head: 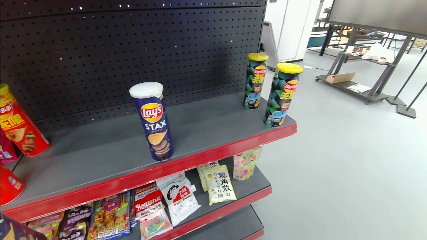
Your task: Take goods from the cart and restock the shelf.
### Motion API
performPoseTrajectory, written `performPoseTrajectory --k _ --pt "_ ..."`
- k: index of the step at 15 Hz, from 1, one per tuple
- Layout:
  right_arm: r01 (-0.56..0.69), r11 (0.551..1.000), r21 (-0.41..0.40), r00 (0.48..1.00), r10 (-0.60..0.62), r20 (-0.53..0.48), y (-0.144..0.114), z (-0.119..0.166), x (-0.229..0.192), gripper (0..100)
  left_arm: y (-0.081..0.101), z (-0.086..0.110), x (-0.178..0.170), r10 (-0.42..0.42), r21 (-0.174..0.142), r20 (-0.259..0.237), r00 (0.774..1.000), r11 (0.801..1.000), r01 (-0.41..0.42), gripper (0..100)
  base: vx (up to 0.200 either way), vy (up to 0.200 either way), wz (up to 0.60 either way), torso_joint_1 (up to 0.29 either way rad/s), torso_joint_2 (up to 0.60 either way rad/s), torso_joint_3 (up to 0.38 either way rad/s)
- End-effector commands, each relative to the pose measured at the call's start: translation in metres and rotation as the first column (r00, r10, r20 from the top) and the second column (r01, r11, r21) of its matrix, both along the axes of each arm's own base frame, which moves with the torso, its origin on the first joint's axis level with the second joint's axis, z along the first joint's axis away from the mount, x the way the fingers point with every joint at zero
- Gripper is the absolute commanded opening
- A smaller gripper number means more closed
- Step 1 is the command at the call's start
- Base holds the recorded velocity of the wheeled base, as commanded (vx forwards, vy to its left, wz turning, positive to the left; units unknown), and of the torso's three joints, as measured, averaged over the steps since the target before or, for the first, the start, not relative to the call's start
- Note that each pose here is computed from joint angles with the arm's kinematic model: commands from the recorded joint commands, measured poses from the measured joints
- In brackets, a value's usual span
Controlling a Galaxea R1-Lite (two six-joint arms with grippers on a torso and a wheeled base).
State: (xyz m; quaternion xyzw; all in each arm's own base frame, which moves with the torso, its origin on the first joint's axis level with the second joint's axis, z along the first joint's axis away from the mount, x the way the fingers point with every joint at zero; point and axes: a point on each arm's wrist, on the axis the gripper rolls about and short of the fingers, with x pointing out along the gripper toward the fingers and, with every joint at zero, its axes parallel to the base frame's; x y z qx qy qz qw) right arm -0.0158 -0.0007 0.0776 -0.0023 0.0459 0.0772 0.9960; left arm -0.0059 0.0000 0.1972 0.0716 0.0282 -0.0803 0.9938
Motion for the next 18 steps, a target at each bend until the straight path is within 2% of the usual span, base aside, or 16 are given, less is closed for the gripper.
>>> performPoseTrajectory --k 1,2,4,6,9,11,13,15,17,18 --pt "0.000 1.000 0.001 1.000 0.000 -0.005 0.000 0.000 0.000 100 -0.002 0.003 0.013 -0.004 -0.029 -0.042 0.999 1.000 0.003 0 0.000 0.000 0.00 0.000 0.00 0.000" --pt "0.000 1.000 0.000 1.000 0.000 -0.005 0.000 0.000 0.000 100 -0.004 0.008 0.028 -0.002 -0.052 -0.058 0.998 0.999 -0.001 0 0.000 0.000 0.00 0.000 0.00 0.000" --pt "0.000 1.000 0.001 1.000 0.000 -0.005 0.000 0.000 0.000 100 -0.006 0.013 0.049 0.000 -0.068 -0.071 0.997 0.998 -0.005 0 0.000 0.000 0.00 0.000 0.00 0.000" --pt "0.001 1.000 0.001 1.000 -0.001 -0.005 0.000 0.000 0.000 100 -0.010 0.017 0.077 -0.004 -0.068 -0.111 0.994 0.998 -0.004 0 0.000 0.000 0.00 0.000 0.00 0.000" --pt "0.000 1.000 0.001 1.000 0.000 -0.005 0.000 0.000 0.000 100 -0.015 0.018 0.115 -0.018 -0.069 -0.138 0.990 0.998 0.009 0 0.000 0.000 0.00 0.000 0.00 0.000" --pt "0.000 1.000 0.001 1.000 0.000 -0.005 0.000 0.000 0.000 100 -0.017 0.024 0.139 -0.017 -0.069 -0.136 0.991 0.998 0.007 0 0.000 0.000 0.00 0.000 0.00 0.000" --pt "0.000 1.000 0.001 1.000 0.000 -0.005 0.000 0.000 0.000 100 -0.017 0.032 0.155 0.001 -0.093 -0.131 0.991 0.996 -0.013 0 0.000 0.000 0.00 0.000 0.00 0.000" --pt "0.000 1.000 0.000 1.000 0.000 -0.005 0.000 0.000 0.000 100 -0.015 0.035 0.183 0.030 -0.118 -0.147 0.989 0.992 -0.047 0 0.000 0.000 0.00 0.000 0.00 0.000" --pt "0.000 1.000 0.000 1.000 0.000 -0.005 0.000 0.000 0.000 100 -0.016 0.036 0.201 0.030 -0.117 -0.132 0.991 0.992 -0.045 0 0.000 0.000 0.00 0.000 0.00 0.000" --pt "0.000 1.000 0.001 1.000 0.000 -0.005 0.000 0.000 0.000 100 -0.018 0.033 0.219 0.023 -0.122 -0.108 0.994 0.992 -0.036 0 0.000 0.000 0.00 0.000 0.00 0.000"
